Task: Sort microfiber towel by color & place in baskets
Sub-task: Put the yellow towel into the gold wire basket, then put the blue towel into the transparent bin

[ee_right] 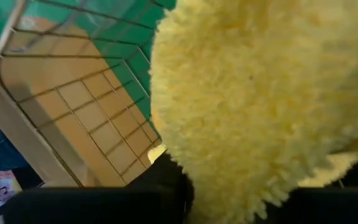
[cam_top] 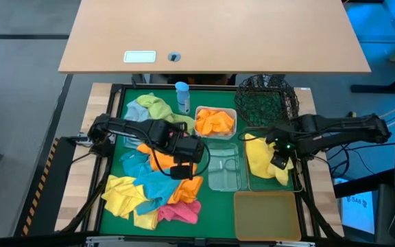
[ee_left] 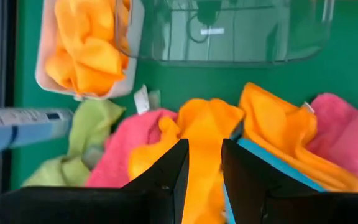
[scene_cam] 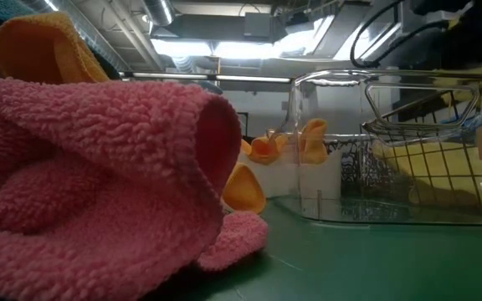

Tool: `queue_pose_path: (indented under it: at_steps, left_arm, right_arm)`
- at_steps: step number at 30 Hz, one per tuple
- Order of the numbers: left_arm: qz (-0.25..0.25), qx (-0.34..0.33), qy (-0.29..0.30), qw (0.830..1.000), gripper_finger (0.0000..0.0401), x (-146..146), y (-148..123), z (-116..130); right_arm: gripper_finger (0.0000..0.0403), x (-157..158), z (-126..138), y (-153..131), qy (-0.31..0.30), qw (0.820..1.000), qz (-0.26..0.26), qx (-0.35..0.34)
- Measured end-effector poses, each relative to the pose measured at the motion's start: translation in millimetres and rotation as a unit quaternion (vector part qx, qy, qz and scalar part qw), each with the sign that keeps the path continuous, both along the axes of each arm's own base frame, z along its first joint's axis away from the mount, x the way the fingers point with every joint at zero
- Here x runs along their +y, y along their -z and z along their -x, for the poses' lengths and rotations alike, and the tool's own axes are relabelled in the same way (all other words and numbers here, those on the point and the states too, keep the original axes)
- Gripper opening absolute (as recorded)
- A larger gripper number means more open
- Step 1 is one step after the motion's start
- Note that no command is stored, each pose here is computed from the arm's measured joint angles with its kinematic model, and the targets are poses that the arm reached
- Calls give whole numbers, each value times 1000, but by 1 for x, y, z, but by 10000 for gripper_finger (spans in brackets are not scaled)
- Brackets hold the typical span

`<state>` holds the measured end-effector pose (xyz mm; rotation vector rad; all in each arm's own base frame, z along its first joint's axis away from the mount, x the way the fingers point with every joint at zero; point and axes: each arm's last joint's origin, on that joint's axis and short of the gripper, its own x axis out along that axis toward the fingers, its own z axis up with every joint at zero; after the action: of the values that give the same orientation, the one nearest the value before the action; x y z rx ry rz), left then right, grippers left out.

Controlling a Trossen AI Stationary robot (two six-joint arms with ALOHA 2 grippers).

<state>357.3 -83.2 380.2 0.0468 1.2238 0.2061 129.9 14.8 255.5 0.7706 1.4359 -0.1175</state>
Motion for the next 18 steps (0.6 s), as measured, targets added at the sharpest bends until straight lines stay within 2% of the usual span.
queue_pose_path:
  at_steps: [5,10,15,18]
  left_arm:
    - [49,5,-32,998,97,-3,1,1]
    - [99,35,-55,993,141,-11,12,2]
    - [142,100,-36,984,186,-30,34,7]
    - [132,139,-25,981,199,-43,52,12]
  right_arm:
    - [93,0,-6,-1,0,999,0,-32]
    - [143,0,-9,-2,0,999,0,-45]
    - [177,0,-8,-2,-1,999,-1,-42]
    - [183,0,-8,-2,-2,999,-4,-42]
